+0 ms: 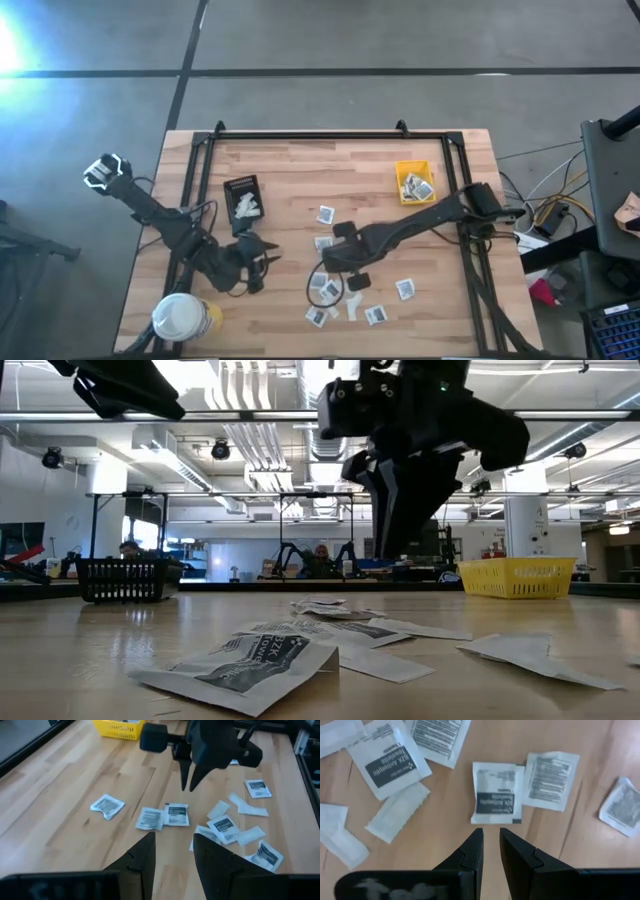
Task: Pick & Place First Aid Supplies
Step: Put the black pad into the yellow bin
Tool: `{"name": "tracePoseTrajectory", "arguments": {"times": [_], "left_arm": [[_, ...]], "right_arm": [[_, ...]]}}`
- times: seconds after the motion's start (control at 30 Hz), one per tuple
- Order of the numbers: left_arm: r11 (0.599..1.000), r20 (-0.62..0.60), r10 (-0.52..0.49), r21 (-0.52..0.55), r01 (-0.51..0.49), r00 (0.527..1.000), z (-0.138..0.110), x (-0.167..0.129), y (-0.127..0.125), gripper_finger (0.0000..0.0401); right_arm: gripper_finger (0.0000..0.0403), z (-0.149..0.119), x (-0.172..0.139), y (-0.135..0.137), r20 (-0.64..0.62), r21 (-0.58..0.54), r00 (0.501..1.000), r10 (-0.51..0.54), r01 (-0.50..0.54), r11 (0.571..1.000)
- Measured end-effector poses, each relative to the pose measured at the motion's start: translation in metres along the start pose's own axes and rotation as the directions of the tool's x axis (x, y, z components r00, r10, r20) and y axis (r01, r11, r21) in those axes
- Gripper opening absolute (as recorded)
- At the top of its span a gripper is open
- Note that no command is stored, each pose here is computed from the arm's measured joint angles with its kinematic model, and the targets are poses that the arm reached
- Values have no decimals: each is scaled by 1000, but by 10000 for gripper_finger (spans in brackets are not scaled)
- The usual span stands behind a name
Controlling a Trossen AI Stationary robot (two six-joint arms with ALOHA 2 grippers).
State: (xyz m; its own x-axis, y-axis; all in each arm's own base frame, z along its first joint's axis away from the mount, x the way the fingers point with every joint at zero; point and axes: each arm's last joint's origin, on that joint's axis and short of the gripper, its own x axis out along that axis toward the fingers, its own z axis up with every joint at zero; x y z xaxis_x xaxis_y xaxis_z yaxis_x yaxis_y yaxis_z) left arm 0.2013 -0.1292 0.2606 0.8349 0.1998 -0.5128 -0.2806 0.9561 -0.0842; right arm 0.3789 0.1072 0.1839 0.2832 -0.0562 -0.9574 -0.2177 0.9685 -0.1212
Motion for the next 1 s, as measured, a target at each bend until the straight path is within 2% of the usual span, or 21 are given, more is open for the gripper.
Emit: {"name": "tracePoseTrajectory", "arguments": {"times": [0.3,0.7,0.83,1.0], "left_arm": [[998,-52,39,55,-36,998,-6,-2,5,126],[998,-60,47,54,-44,997,-6,-4,8,126],[998,-60,48,54,-44,997,-6,-4,8,126],[998,-60,47,53,-44,997,-6,-4,8,126]], "right_arm": [[65,10,18,3,-39,-24,999,3,-4,1000],[125,11,29,5,-45,17,999,8,-7,1000],[126,9,46,7,-87,13,996,18,-17,1000],[117,9,51,8,-96,29,995,36,-33,999]]}}
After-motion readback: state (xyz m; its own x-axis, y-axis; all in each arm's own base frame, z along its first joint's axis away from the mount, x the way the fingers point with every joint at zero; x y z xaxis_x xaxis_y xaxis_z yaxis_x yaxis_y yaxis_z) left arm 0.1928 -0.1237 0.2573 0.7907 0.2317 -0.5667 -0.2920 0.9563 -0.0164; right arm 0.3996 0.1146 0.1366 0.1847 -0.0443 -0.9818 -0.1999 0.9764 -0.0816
